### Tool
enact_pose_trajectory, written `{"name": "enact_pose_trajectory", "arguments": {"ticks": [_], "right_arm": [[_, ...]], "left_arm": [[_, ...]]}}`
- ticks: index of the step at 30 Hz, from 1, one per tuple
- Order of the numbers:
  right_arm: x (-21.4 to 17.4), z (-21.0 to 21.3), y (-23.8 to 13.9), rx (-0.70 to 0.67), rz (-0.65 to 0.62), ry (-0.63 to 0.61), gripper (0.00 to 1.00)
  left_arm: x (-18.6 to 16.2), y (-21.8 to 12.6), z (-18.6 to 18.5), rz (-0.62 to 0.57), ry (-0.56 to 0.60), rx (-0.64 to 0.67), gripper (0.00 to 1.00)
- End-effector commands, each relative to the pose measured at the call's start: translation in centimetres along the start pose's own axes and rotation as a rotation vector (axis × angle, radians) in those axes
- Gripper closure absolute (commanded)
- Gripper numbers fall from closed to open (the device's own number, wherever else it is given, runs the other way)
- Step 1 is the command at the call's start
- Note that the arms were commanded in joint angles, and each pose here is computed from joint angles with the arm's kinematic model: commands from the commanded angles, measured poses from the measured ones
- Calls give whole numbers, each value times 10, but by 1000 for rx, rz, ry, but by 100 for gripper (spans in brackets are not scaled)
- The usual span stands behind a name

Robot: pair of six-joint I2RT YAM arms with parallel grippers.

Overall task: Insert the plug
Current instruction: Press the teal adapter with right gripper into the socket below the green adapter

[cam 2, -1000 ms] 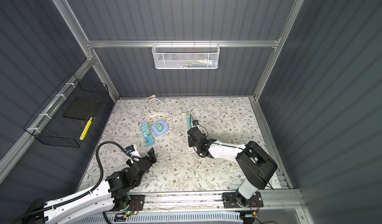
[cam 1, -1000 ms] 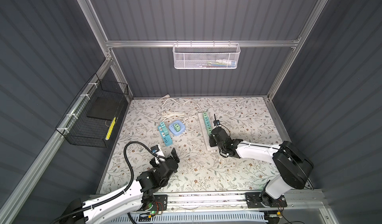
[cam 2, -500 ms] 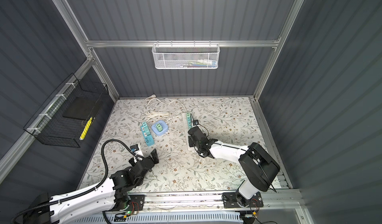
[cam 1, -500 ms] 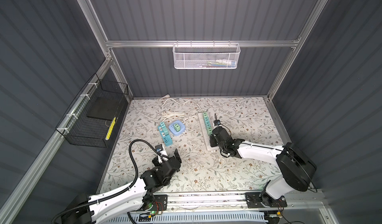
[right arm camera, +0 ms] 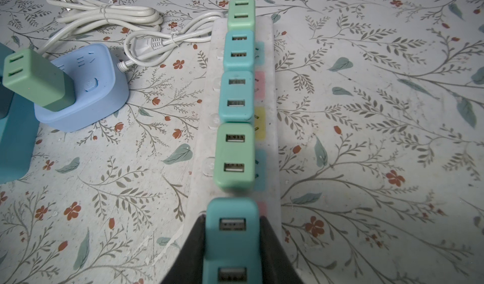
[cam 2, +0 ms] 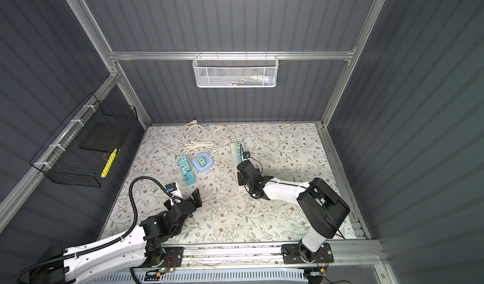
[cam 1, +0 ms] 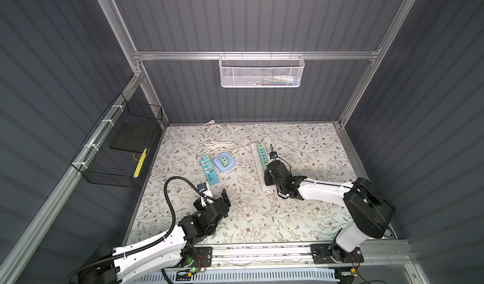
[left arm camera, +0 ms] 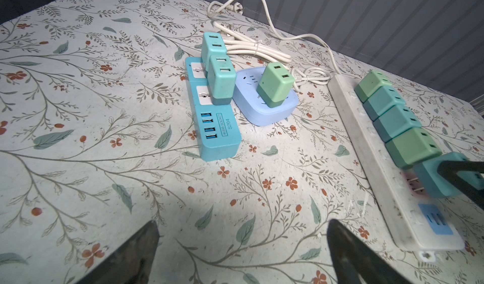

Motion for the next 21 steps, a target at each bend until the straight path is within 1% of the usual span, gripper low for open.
{"name": "enact_pose_trajectory", "arguments": {"ticks": [1, 7, 14, 21], "right_arm": [[0, -4, 5, -26, -9, -2, 90], [-5, -9, 5, -45, 1, -19, 91], [-13, -7, 5, -32, 37, -30, 90], [-33, -19, 15, -91, 85, -65, 91]], "left_arm": [[3, -1, 2, -10, 6, 6, 0], [2, -1, 3, -9, 5, 9, 0], [0, 0, 3, -8, 6, 11, 0], [1, 1, 2, -8, 10, 10, 0]]}}
Point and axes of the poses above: each gripper's point midway between its finger pads, its own y axis out along the fingers, its own z axis along the line the jaws close on, x = y × z, the point moved 1 cm from there along -y, back along the fingers, and after that the axes turned 15 degrees about y, right-handed, at the moved point
